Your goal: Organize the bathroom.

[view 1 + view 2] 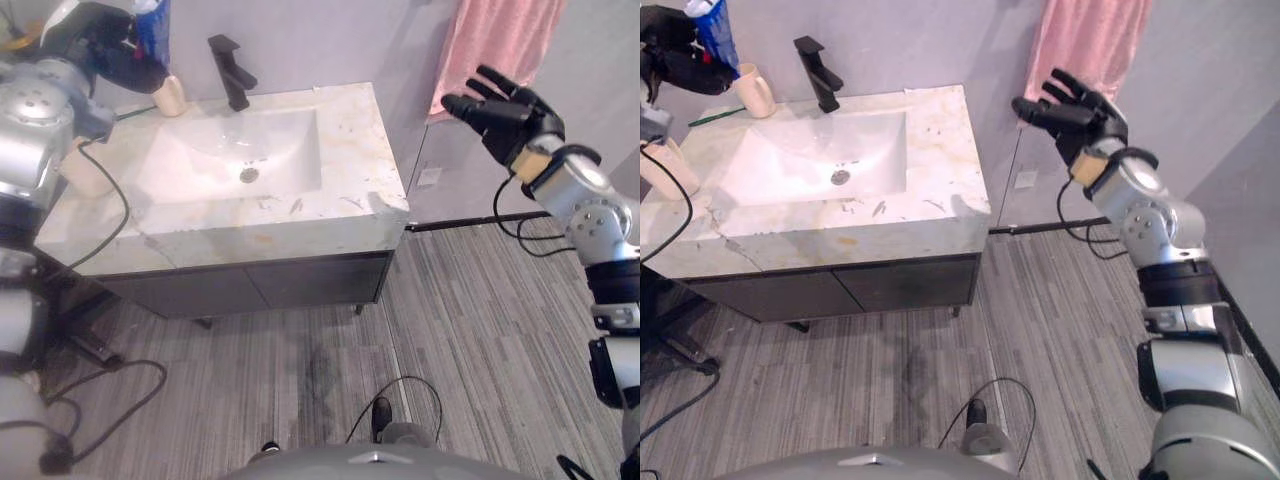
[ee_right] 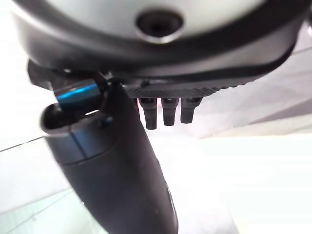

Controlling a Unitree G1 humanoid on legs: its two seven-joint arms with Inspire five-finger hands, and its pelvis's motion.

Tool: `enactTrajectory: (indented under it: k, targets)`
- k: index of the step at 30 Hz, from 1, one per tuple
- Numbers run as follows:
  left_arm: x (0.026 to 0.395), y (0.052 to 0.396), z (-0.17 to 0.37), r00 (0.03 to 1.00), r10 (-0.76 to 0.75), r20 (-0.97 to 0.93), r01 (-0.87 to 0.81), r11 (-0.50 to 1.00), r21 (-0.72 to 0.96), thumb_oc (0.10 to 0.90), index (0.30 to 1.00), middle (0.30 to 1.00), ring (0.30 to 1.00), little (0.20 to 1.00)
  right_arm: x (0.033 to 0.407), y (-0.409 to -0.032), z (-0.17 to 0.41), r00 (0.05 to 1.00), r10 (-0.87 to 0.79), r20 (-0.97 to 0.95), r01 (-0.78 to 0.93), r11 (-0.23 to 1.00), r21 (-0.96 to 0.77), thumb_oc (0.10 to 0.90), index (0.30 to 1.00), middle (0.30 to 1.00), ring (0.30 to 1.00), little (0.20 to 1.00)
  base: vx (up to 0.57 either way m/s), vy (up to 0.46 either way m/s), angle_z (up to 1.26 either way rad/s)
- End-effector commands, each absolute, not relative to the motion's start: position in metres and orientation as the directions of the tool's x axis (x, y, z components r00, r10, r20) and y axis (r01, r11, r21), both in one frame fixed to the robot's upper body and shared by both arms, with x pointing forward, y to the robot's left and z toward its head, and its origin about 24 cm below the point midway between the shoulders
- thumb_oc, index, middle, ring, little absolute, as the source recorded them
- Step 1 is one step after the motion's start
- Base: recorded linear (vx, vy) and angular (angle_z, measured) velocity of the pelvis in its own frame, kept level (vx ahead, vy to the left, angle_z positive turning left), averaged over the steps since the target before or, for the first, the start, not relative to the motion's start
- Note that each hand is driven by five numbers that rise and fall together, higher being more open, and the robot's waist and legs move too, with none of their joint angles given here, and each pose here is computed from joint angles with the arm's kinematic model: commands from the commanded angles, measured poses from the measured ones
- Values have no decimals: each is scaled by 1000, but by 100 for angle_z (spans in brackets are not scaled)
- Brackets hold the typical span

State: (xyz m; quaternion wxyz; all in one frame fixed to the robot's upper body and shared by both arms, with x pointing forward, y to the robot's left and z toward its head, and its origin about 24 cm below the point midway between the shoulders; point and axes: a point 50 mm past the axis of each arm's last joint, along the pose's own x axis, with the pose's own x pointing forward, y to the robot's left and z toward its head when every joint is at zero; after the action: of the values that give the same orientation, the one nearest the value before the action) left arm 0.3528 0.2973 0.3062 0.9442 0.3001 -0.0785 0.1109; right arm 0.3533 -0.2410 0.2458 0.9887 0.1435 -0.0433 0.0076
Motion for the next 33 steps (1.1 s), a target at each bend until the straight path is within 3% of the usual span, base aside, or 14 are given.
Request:
enactTrajectory:
  k: [1,15,27,33]
  targets:
    - [327,294,351,847,124,517,-370,836,405,400,300,300,300,300,348,-227,301,950,37,311,-149,927,343,800,900,900,900,900,21,-17,5]
    - [323,259,292,789,133,600,-275,950,151,400,300,300,300,300,356,-187,291,970,128,209,-216,852,478,800,900,900,900,900,17,-19,2]
    - [330,239,259,851,82,519,-204,962,181,400,300,300,300,300,364,-164,278,952,253,170,-300,871,388,800,900,900,900,900,10,-16,0]
    - [340,230,245,913,-10,408,-86,972,217,400,300,300,300,300,363,-152,286,917,342,205,-389,883,264,800,900,900,900,900,0,0,0]
